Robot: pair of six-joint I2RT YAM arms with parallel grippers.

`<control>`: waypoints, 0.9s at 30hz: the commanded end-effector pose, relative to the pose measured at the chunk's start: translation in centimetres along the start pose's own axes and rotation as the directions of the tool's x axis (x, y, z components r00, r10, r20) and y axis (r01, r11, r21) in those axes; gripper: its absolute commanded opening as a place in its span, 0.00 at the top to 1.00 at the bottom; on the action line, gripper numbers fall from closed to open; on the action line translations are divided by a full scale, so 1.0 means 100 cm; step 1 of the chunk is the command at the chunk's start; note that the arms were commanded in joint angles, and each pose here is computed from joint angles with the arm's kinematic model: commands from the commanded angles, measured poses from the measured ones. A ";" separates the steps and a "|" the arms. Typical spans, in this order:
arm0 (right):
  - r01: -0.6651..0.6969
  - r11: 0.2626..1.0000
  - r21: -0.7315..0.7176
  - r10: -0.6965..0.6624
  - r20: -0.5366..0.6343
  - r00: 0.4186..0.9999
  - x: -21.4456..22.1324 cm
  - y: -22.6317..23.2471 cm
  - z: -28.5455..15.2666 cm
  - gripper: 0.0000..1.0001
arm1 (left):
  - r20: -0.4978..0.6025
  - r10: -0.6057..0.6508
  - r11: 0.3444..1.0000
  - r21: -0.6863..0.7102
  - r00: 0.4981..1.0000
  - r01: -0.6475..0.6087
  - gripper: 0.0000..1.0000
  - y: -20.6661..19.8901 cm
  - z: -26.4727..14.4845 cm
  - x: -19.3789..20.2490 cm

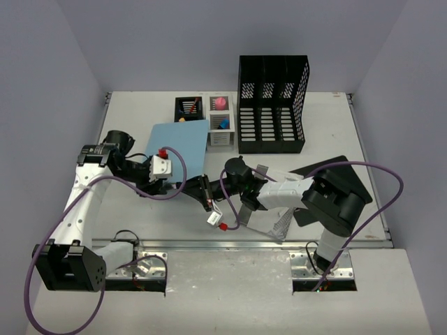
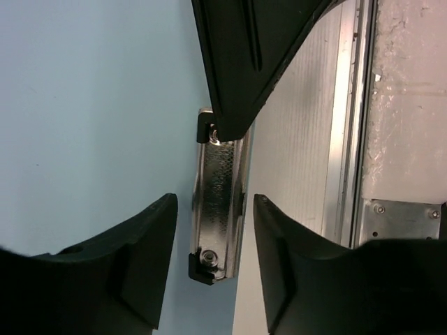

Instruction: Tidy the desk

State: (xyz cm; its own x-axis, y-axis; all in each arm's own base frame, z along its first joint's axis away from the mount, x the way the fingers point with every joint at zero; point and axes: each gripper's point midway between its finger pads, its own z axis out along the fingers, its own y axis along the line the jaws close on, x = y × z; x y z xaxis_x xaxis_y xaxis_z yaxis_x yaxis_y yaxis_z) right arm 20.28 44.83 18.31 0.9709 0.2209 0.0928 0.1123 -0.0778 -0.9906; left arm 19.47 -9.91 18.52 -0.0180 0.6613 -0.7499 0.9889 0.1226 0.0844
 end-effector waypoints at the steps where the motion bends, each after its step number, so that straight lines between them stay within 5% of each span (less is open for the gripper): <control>1: 0.024 0.999 0.031 -0.025 0.005 1.000 0.001 -0.015 0.003 0.99 | 0.074 0.091 0.994 -0.064 0.993 -0.086 0.51 0.013 -0.006 -0.025; 6: 0.050 0.997 0.057 -0.051 0.019 0.999 -0.008 -0.034 -0.002 0.99 | 0.086 0.137 0.967 -0.228 0.987 -0.114 0.00 0.028 -0.021 -0.042; 8: 0.053 0.997 0.058 -0.054 0.023 0.998 -0.012 -0.039 -0.003 0.99 | 0.103 0.198 0.926 -0.346 0.975 -0.152 0.00 0.048 -0.033 -0.058; 11: 0.071 0.995 0.071 -0.072 0.016 0.997 -0.017 -0.053 -0.007 0.99 | 0.174 0.252 0.782 -0.616 0.952 -0.094 0.00 0.077 -0.073 -0.094; 12: 0.080 0.993 0.083 -0.081 0.016 0.997 -0.021 -0.063 -0.009 0.99 | 0.234 0.211 0.716 -0.698 0.949 0.013 0.00 0.076 -0.087 -0.096; 15: 0.058 0.994 0.089 -0.058 -0.003 0.998 -0.030 -0.077 -0.017 0.99 | 0.320 0.439 0.430 -0.895 0.839 0.117 0.00 0.078 -0.160 -0.147; 20: -0.065 0.991 0.113 0.071 -0.043 0.997 -0.049 -0.097 -0.028 0.99 | 0.492 0.467 0.249 -0.871 0.735 0.424 0.00 0.073 -0.228 -0.169; 22: -0.134 0.980 0.149 0.148 -0.089 0.985 -0.050 -0.116 -0.038 0.99 | 0.543 0.420 0.123 -0.828 0.727 0.547 0.00 0.084 -0.253 -0.156; 23: -0.232 0.954 0.190 0.261 -0.147 0.954 -0.042 -0.124 -0.043 0.99 | 0.579 0.403 0.044 -0.786 0.709 0.617 0.00 0.089 -0.271 -0.150; 25: -0.340 0.907 0.250 0.392 -0.202 0.897 -0.035 -0.140 -0.058 0.99 | 0.611 0.361 0.005 -0.757 0.705 0.653 0.00 0.095 -0.273 -0.141; 27: -0.508 0.769 0.388 0.623 -0.275 0.732 -0.012 -0.154 -0.079 0.99 | 0.641 0.337 -0.007 -0.731 0.690 0.682 0.00 0.099 -0.272 -0.136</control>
State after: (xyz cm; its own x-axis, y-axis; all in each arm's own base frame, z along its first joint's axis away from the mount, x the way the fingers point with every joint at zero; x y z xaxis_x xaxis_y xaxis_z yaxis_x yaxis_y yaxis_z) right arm 15.02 40.31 29.56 0.9739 0.0455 -0.2225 -0.2230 0.0059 -0.9748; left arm 25.00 -0.15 47.11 0.4245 0.1714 -0.8891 -0.0232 0.9837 0.1785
